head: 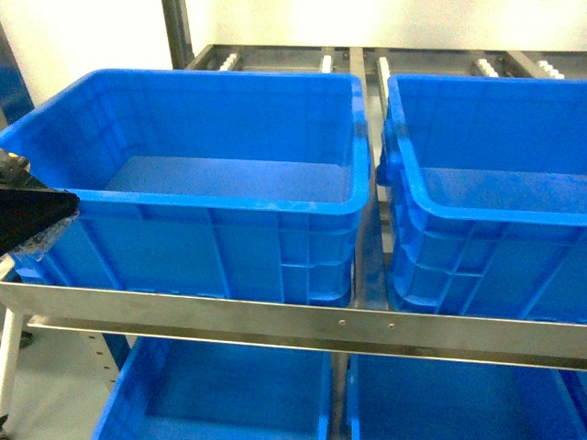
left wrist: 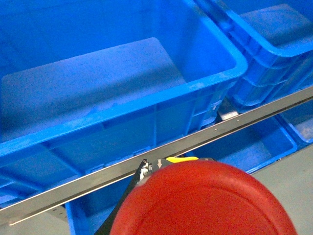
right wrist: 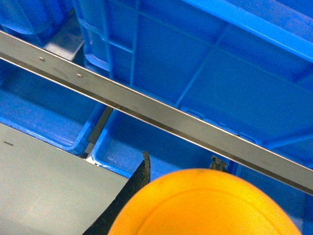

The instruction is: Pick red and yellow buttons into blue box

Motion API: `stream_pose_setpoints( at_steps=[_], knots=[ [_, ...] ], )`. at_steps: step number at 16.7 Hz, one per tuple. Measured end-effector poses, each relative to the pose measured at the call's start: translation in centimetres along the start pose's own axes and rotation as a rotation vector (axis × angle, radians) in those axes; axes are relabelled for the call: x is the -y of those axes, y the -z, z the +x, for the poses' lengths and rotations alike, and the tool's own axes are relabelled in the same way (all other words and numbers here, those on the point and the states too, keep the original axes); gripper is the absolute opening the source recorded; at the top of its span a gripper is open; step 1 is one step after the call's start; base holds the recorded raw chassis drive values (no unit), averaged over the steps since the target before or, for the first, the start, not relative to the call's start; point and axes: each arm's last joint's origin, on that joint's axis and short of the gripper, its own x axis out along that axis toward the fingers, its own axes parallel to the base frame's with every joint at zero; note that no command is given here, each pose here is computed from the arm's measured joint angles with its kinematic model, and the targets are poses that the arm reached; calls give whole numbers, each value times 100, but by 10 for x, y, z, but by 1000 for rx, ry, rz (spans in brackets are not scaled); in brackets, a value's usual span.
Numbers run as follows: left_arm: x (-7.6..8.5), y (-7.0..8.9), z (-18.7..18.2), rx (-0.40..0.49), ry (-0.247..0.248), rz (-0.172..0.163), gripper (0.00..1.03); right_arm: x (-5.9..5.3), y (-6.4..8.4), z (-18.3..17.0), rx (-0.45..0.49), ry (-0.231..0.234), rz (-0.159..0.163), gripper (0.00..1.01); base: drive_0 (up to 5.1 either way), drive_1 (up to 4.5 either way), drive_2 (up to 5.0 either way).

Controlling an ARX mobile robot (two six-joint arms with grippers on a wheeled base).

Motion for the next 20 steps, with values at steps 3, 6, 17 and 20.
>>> stream_pose_setpoints(
  at_steps=[3, 6, 17, 20],
  knots=[
    [0, 0, 0, -2, 0, 0, 25, 0, 0, 0, -1, -1, 0, 31, 459, -222, -222],
    [0, 0, 0, 1, 0, 0, 25, 0, 0, 0, 0, 0, 0, 31, 474, -204, -204],
    [0, 0, 0, -1, 0, 0, 25, 0, 0, 0, 1, 0, 0, 30, 439, -133, -285],
    [1, 0, 0, -1, 9, 1, 25, 2, 0, 0, -3, 14, 3, 30, 295, -47, -199]
  ],
)
